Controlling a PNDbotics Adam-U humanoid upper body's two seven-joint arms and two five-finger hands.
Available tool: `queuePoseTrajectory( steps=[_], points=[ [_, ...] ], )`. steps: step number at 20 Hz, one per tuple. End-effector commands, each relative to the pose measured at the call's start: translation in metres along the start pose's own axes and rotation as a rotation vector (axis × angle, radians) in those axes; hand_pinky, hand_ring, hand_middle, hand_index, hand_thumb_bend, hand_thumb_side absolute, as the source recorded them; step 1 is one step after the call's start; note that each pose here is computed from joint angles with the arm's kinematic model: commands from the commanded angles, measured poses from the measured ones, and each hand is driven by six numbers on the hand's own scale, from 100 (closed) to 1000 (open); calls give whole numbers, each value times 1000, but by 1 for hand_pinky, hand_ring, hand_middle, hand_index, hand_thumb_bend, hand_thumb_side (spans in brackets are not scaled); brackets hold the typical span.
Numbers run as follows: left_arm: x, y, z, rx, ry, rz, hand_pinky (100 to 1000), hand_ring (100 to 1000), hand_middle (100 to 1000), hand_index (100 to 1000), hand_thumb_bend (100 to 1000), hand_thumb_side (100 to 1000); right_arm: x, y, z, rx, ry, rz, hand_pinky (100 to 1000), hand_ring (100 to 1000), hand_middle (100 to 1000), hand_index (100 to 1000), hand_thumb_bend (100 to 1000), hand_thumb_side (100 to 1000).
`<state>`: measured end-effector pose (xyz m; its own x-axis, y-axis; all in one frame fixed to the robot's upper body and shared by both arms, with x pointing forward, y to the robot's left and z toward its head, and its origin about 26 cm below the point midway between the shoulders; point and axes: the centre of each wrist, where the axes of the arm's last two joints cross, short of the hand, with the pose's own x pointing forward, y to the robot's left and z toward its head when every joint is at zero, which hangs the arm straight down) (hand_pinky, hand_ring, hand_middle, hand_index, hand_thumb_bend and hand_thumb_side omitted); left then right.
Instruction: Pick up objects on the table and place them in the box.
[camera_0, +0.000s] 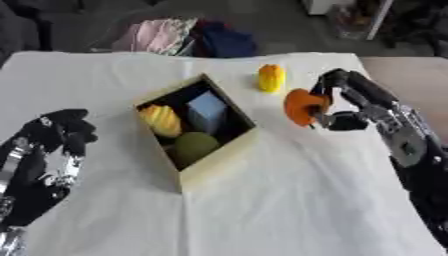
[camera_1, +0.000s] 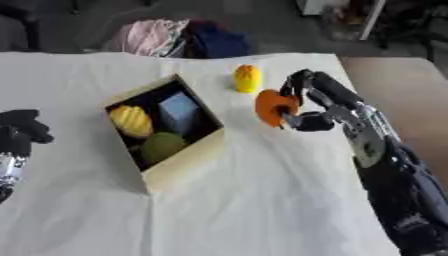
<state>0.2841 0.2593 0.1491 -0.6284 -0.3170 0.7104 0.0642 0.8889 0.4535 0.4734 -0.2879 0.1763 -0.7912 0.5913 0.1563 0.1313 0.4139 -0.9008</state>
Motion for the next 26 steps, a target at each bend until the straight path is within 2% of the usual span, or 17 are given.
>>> queuePoseTrajectory(
  steps=[1, 6, 13, 14, 16, 17, 20, 21, 22, 24, 26],
  points=[
    [7, 0, -4, -15, -31, 7, 679, 610, 594, 800, 100, 532, 6, -36, -15, -54, -64, 15, 510, 489, 266, 340, 100, 105],
    [9, -4, -8, -31, -43, 26, 680, 610, 594, 799, 100, 539, 17, -43, -33, -21, -124, -12, 526, 498, 272, 347, 100, 110],
    [12, -9, -13, -66, -58, 46, 679, 608, 592, 797, 100, 541, 33, -29, -57, 73, -200, -24, 550, 516, 307, 383, 100, 126],
    [12, -9, -13, -68, -60, 47, 679, 607, 592, 797, 100, 541, 35, -26, -60, 85, -212, -24, 564, 529, 355, 437, 100, 100],
    [13, -10, -14, -72, -64, 50, 679, 607, 591, 796, 100, 542, 41, -20, -66, 119, -236, -16, 593, 563, 453, 552, 100, 136],
    [13, -10, -15, -73, -65, 51, 679, 606, 590, 796, 100, 542, 43, -17, -68, 148, -247, -3, 618, 593, 519, 657, 100, 136],
    [13, -10, -15, -72, -66, 53, 679, 604, 588, 795, 100, 543, 47, -9, -70, 238, -269, 50, 680, 683, 717, 866, 100, 147],
    [13, -10, -15, -71, -65, 53, 679, 604, 587, 796, 100, 544, 47, -6, -68, 274, -268, 69, 696, 707, 760, 904, 100, 149],
    [13, -10, -15, -71, -63, 53, 679, 603, 587, 795, 100, 545, 46, -4, -67, 305, -266, 86, 717, 732, 797, 937, 100, 197],
    [13, -9, -14, -69, -58, 54, 679, 603, 586, 795, 100, 546, 44, -1, -65, 352, -258, 112, 733, 749, 832, 961, 100, 333],
    [13, -9, -14, -68, -55, 53, 679, 602, 586, 796, 100, 545, 41, -2, -62, 368, -253, 124, 740, 757, 844, 965, 100, 386]
  ],
)
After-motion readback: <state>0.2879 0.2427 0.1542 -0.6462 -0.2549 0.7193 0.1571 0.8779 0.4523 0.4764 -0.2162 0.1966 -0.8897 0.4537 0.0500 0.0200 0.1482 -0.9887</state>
